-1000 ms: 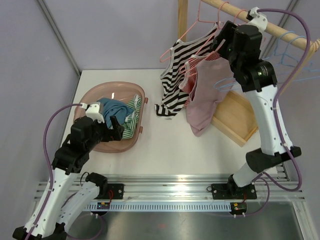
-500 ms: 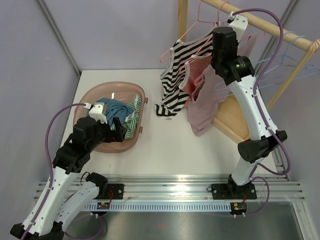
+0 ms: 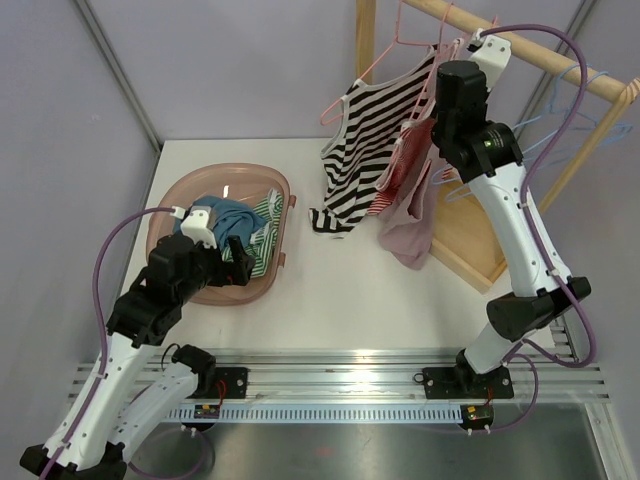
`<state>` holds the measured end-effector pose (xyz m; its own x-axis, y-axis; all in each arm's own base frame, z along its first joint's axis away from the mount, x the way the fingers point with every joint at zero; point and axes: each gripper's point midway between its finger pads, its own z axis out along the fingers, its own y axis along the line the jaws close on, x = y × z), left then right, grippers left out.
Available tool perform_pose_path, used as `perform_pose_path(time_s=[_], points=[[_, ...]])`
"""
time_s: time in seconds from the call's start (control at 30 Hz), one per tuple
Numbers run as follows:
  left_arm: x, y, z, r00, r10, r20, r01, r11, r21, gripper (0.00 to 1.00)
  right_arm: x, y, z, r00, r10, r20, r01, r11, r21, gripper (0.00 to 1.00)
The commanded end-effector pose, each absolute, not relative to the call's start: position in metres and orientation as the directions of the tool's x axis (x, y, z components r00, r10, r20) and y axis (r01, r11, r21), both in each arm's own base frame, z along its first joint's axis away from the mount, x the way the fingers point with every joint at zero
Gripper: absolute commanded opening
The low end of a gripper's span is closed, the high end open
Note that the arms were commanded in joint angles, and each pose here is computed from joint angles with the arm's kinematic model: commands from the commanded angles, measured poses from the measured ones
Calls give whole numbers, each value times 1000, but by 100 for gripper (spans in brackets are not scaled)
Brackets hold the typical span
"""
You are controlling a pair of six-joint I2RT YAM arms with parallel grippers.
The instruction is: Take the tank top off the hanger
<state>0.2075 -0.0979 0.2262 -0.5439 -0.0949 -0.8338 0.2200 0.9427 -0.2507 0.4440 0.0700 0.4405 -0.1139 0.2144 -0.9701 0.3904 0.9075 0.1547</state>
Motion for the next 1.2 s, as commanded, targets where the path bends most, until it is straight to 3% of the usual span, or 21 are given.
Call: perform_pose_path(time_s=[0.0, 0.4, 0.6, 0.8, 1.0, 1.17], points=[[212, -103, 234, -511, -104, -853, 244, 934, -259, 99, 419, 60, 506, 91, 322, -942, 353, 874, 333, 0], [212, -105, 235, -508, -103, -855, 250, 932, -261, 99, 388, 73, 547, 108, 394, -913, 192, 892, 408, 0], [210, -105, 242, -490, -106, -865, 266, 927, -264, 99, 359, 89, 533, -4, 399, -917, 71, 915, 398, 0], [207, -105, 270, -402, -159, -902, 293, 911, -292, 99, 292, 93, 523, -52, 412, -909, -107, 903, 416, 0], [208, -124, 316, -374, -197, -906, 366, 866, -340, 99, 224, 130, 517, -163, 358, -919, -432, 812, 393, 0], [207, -150, 389, -277, -235, -932, 473, 811, -345, 99, 165, 166, 497, -314, 276, -908, -657, 627, 418, 0]])
